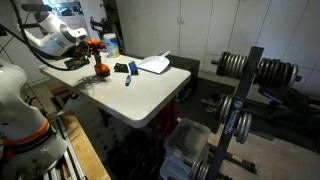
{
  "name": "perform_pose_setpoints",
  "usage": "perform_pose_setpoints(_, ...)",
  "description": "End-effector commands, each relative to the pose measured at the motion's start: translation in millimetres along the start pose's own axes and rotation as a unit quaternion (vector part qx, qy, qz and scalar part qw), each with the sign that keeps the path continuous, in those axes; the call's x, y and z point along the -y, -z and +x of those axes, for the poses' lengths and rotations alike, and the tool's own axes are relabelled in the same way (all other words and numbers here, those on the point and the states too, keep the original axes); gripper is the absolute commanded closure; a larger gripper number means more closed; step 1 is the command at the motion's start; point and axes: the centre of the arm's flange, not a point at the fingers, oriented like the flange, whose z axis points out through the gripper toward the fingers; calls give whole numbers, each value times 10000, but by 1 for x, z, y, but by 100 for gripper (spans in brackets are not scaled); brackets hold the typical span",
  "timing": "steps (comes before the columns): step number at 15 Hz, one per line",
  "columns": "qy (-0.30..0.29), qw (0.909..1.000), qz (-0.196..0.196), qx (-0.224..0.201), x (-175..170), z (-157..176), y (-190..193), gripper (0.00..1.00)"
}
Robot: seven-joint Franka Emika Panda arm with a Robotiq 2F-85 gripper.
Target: Slide the drill a little forward on the table
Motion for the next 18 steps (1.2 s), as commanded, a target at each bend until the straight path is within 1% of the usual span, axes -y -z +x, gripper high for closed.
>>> perform_pose_setpoints(1,-56,9999,135,-88,6,-4,-22,1)
perform_pose_setpoints(4,-49,9997,181,-137,8,-5,-25,5)
perform_pose_setpoints(7,-59,9996,224,-154,8,-6,-27,6)
perform_pose_setpoints(8,-57,9996,228,-159,7,-7,-29,13)
perform_pose_setpoints(9,-56,9996,229,-162,7,-7,-29,15)
perform_pose_setpoints(10,-57,9996,236,-167,7,-7,-30,25)
perform_pose_setpoints(12,-67,9996,231,-167,6,-8,-31,38)
perform_pose_setpoints(14,-98,9997,189,-155,1,-8,-33,41)
perform_pose_setpoints(15,-101,9996,205,-171,1,-8,-33,36)
perform_pose_setpoints(18,-101,9996,202,-162,2,-9,-35,33)
